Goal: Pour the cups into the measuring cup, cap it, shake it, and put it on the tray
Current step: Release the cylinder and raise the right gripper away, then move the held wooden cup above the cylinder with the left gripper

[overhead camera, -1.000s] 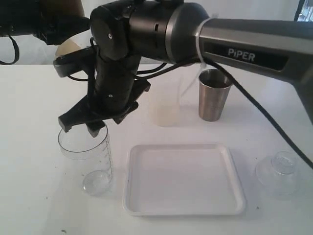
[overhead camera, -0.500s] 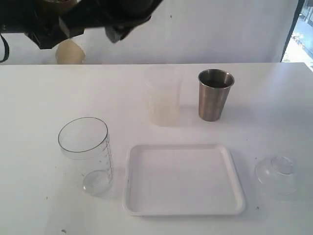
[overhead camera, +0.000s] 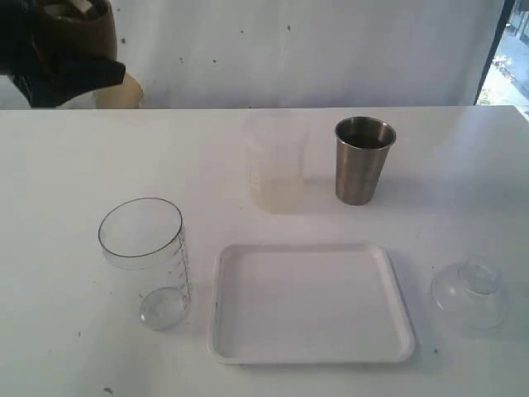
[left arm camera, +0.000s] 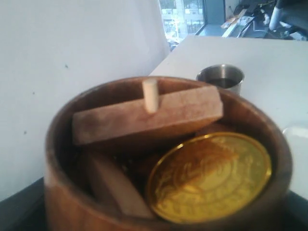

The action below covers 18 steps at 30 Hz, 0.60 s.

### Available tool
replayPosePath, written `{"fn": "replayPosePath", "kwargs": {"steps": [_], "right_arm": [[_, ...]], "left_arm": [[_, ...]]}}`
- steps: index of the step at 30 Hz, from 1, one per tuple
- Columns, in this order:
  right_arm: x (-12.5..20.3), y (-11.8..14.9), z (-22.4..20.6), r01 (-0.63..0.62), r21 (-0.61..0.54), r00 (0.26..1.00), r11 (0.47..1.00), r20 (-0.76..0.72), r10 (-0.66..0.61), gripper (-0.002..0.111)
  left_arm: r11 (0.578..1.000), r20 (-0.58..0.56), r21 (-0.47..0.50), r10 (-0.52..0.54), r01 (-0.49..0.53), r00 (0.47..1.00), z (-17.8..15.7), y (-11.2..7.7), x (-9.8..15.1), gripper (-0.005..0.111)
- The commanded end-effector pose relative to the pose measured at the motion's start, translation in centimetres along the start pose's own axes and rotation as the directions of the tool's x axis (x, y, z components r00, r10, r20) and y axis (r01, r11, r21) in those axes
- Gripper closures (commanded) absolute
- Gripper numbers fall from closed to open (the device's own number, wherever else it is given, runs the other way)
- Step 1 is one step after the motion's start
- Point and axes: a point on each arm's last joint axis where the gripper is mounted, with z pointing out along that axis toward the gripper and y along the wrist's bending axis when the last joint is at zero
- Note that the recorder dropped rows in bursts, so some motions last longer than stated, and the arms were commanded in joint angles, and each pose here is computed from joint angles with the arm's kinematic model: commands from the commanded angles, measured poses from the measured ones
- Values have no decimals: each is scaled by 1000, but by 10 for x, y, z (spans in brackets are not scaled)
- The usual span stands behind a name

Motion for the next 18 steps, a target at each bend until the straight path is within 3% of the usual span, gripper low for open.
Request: {"fn": "replayPosePath", "kwargs": {"steps": [1,4,8,14,18], "right_arm": [[23,-8,-32,-27,4,994,1000,102,26,108],[47,-11,-37,-16,13,997,1000,71,15,108],[65,-12,-33,2,25,999,1000,50,-4,108],[81,-11,-24,17,19,999,1000,50,-18,108],[90,-16,-33,-23,52,989,998,148,15,108]], "left_arm": [[996,58,-89,-8,13,998,-9,-4,17,107],[989,38,-84,122,-119,992,-9,-15,30,107],[994,-2,-57,95,-95,995,-6,-25,49,107],[991,17,-96,100,-98,995,-5,-32,63,107],[994,12,-81,73,-72,997,1,-30,72,107]]}}
